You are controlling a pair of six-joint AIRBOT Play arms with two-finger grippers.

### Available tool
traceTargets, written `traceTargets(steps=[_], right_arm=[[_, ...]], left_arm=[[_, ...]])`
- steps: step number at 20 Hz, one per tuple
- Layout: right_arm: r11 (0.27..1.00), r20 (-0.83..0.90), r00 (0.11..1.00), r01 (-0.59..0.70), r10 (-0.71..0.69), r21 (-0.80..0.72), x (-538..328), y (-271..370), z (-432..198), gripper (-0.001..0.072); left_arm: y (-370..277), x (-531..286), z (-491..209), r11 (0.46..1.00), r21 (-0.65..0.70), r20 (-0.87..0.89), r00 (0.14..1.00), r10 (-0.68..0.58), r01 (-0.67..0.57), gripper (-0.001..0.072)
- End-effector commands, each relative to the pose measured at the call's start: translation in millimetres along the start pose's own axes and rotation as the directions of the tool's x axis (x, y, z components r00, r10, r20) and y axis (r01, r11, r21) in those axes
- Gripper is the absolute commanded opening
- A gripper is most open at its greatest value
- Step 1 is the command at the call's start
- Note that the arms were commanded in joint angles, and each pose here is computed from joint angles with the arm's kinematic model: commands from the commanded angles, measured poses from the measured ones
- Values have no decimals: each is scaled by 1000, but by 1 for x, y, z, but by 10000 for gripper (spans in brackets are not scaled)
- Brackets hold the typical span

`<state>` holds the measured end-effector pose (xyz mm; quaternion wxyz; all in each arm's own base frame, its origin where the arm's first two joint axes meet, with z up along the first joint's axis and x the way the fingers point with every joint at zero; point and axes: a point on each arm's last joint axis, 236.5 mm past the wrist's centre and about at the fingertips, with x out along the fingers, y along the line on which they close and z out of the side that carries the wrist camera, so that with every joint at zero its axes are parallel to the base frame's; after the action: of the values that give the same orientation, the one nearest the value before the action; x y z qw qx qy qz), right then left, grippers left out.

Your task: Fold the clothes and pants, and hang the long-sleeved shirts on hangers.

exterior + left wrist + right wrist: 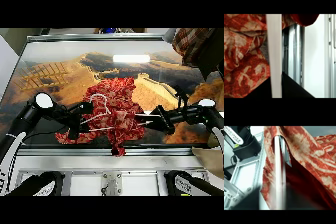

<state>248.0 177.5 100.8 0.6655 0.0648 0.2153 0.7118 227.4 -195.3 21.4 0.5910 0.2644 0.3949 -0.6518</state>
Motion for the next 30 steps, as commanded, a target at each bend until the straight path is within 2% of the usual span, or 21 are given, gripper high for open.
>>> traceTargets(steps=[1, 16, 18, 24, 30], right_arm=[[1000, 0, 1000, -2, 2, 0, 0, 0, 0, 18], [1000, -1, 1000, 1, -1, 0, 0, 0, 0, 12], [1000, -1, 1000, 1, -1, 0, 0, 0, 0, 11], [998, 6, 1000, -1, 2, -62, 0, 1, 2, 9], [998, 21, 1000, 1, 0, -66, 0, 1, 5, 8]], left_arm=[[0, 0, 0, 1000, 2, 0, 1000, 2, -2, 22], [0, 0, -2, 1000, -6, -9, 1000, 2, -2, 27], [1, 0, -2, 999, -54, -9, 1000, 6, -6, 380], [2, 0, -4, 997, -73, -18, 1000, 7, -9, 387], [16, -5, -14, 964, -258, -36, 997, 63, -70, 387]])
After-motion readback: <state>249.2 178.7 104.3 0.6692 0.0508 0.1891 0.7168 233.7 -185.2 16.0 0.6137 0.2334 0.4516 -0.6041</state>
